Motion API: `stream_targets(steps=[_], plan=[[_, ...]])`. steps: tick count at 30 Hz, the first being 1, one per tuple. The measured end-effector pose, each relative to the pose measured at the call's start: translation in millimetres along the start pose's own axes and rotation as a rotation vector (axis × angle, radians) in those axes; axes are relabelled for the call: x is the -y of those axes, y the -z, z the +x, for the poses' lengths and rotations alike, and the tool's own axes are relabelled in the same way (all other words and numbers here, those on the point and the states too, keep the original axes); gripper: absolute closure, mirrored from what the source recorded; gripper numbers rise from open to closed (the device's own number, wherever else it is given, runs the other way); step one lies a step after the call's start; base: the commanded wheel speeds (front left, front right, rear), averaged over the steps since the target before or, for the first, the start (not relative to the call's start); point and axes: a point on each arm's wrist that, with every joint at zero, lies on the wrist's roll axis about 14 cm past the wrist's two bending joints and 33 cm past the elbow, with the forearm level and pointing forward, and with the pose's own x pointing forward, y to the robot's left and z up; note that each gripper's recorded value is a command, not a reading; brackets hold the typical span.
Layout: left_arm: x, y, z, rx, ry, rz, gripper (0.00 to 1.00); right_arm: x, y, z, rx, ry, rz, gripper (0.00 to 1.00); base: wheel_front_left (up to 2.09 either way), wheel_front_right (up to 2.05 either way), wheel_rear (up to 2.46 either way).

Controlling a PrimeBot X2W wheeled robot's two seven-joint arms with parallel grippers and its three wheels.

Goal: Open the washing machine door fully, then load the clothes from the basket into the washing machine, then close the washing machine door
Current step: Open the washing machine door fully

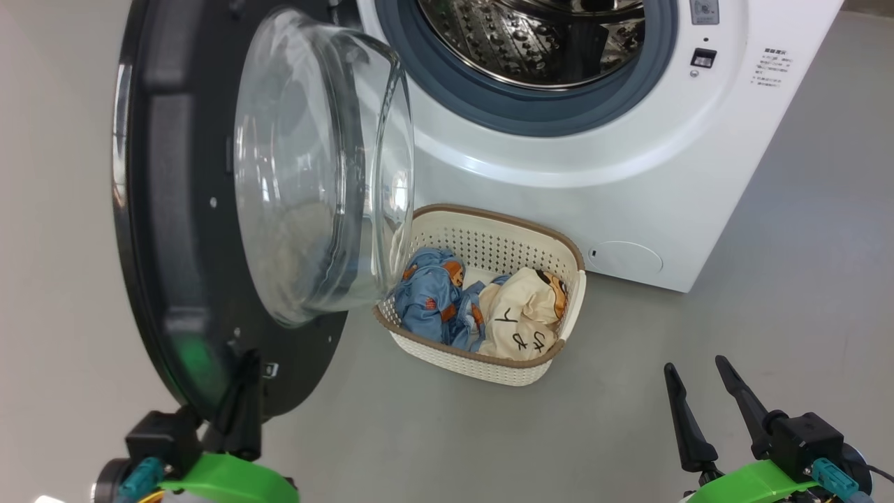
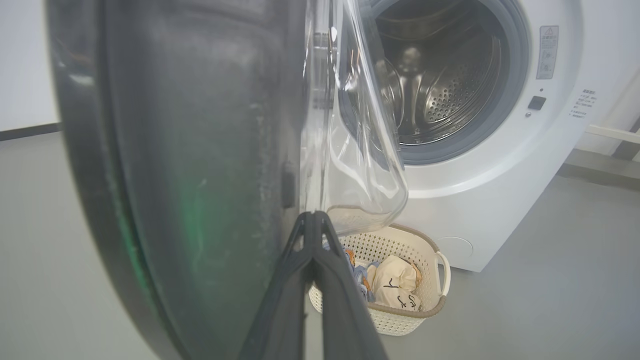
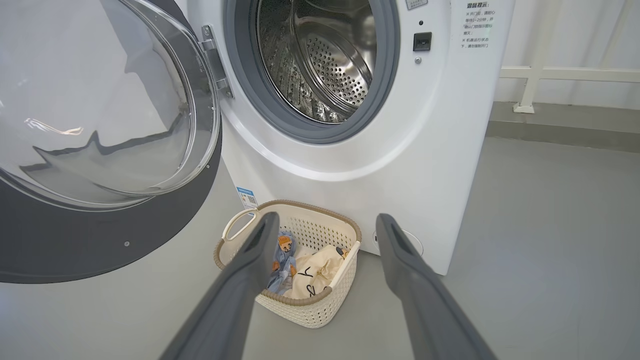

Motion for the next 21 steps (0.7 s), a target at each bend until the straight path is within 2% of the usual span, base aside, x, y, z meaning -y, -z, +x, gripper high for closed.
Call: stream_targets(steps=[10,21], plan=[[-47.9,3.0,1.2,-0.013,-0.117,0.035,1.0,-3.1,2.9,1.3,-0.007,-0.012,-0.001,0.0,0.0,0.0,0.0],[-97.0,-2.3,22.4,-0.021,-0.219,0.069,1.0,5.7,10.0,0.1,-0.027,-0.008,-0.014,0.0,0.0,0.0,0.0]])
